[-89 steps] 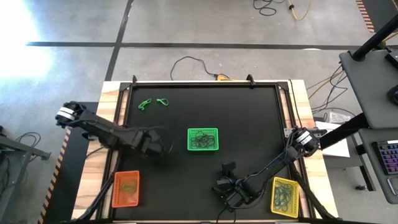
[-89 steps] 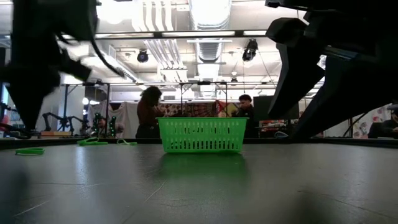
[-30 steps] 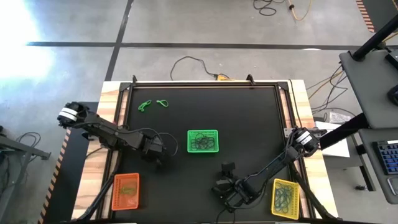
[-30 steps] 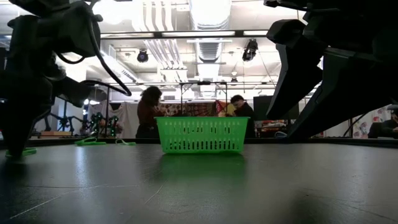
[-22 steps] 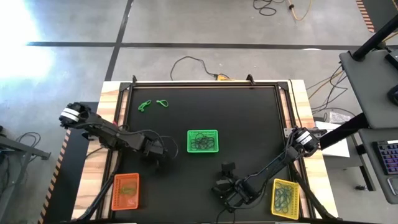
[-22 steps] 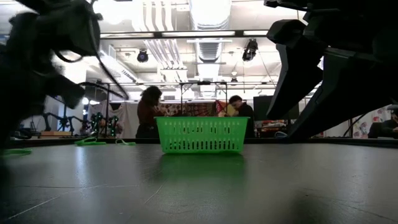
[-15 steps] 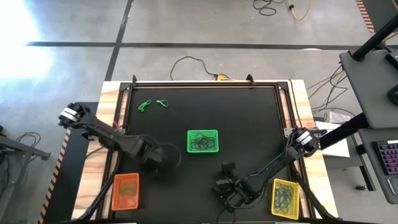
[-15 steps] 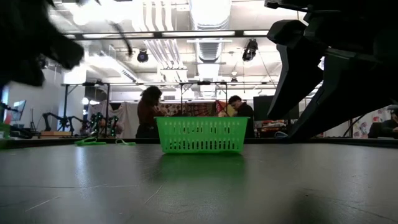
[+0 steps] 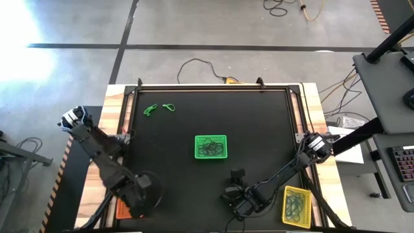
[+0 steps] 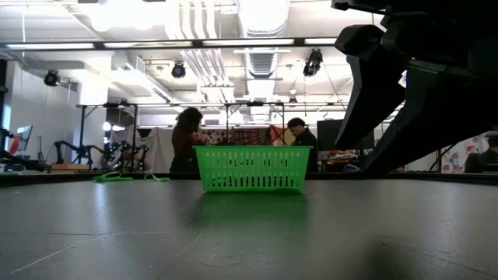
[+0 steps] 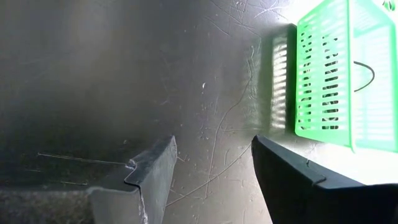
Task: Sort rubber bands into baskets
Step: Put the green rubber band into the orange basket
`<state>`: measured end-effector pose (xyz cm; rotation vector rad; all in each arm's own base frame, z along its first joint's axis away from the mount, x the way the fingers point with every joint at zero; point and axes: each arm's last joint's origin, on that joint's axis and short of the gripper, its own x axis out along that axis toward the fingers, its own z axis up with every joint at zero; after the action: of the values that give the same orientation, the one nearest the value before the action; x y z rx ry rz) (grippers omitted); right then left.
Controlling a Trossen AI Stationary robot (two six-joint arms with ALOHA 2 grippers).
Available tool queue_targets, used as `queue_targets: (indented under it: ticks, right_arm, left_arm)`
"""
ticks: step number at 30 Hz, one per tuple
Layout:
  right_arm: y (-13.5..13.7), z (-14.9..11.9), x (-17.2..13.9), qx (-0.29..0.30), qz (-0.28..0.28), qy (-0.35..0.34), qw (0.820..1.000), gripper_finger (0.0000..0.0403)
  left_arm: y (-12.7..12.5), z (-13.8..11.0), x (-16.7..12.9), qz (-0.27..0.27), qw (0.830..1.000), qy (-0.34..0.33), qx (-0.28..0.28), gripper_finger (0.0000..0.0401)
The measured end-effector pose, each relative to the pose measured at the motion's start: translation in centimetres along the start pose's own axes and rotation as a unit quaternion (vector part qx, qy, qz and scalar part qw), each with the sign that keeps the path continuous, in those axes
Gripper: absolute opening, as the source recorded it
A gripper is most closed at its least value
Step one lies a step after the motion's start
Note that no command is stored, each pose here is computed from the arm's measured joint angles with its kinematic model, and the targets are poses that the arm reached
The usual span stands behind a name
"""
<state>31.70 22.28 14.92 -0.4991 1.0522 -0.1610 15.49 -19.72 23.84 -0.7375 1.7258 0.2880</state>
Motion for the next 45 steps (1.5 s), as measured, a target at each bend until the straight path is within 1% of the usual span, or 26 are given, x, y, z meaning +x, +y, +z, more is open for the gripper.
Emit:
queue_targets:
  ticks: [3,6,10,14,18,20,23,27,30,35,37,39,40,42,45]
  right_arm:
    - [0.0,0.0,0.0,-0.004,0.0,0.0,1.0,0.0206]
    - [0.0,0.0,0.0,-0.009,-0.001,0.001,1.0,0.0206]
    - [0.0,0.0,0.0,-0.023,-0.001,0.001,1.0,0.0206]
    - [-0.1,0.0,0.1,-0.026,-0.001,0.002,1.0,0.0206]
    - [-0.1,0.0,0.1,-0.029,-0.001,0.002,1.0,0.0206]
    - [-0.1,0.0,0.1,-0.029,-0.001,0.002,1.0,0.0205]
    - [-0.1,0.0,0.1,-0.028,-0.001,0.002,1.0,0.0206]
    - [-0.1,0.0,0.1,-0.022,-0.001,0.002,1.0,0.0206]
    - [-0.1,0.0,0.1,-0.019,-0.001,0.002,1.0,0.0206]
    - [-0.1,0.0,0.1,-0.021,-0.001,0.002,1.0,0.0206]
    - [-0.1,0.0,0.1,-0.025,-0.001,0.002,1.0,0.0206]
    - [-0.1,0.0,0.1,-0.028,-0.001,0.002,1.0,0.0206]
    - [-0.1,0.0,0.1,-0.03,-0.001,0.001,1.0,0.0206]
    - [-0.2,0.0,0.1,-0.032,-0.001,0.001,0.999,0.0206]
    - [-0.3,0.1,0.2,-0.03,-0.002,0.002,1.0,0.0206]
  left_arm:
    - [0.5,-1.1,1.6,0.014,0.999,0.007,-0.044,0.0]
    - [1.4,-1.5,2.9,0.034,0.997,0.02,-0.067,0.0]
    - [2.3,-1.0,4.2,0.048,0.996,0.009,-0.07,0.0]
    - [3.4,-0.4,5.2,0.07,0.995,-0.015,-0.064,0.0]
    - [4.2,-0.2,5.9,0.083,0.994,-0.018,-0.067,0.0001]
    - [4.2,-0.1,6.0,0.081,0.994,-0.018,-0.066,0.0009]
    - [3.8,-0.1,6.0,0.062,0.996,-0.021,-0.061,0.003]
    - [3.1,0.1,5.7,0.033,0.996,-0.061,-0.046,0.0063]
    - [3.0,0.0,5.5,0.034,0.996,-0.066,-0.041,0.0085]
    - [2.6,-0.2,4.2,0.047,0.996,-0.067,-0.036,0.0109]
    - [2.2,-0.1,3.0,0.053,0.996,-0.069,-0.026,0.0114]
    - [2.0,0.2,1.5,0.072,0.993,-0.092,-0.015,0.0115]
    - [2.0,0.5,0.6,0.086,0.99,-0.113,-0.01,0.0115]
    - [2.2,1.4,-1.2,0.123,0.978,-0.171,0.0,0.0116]
    - [2.9,3.2,-3.9,0.176,0.949,-0.261,0.005,0.0116]
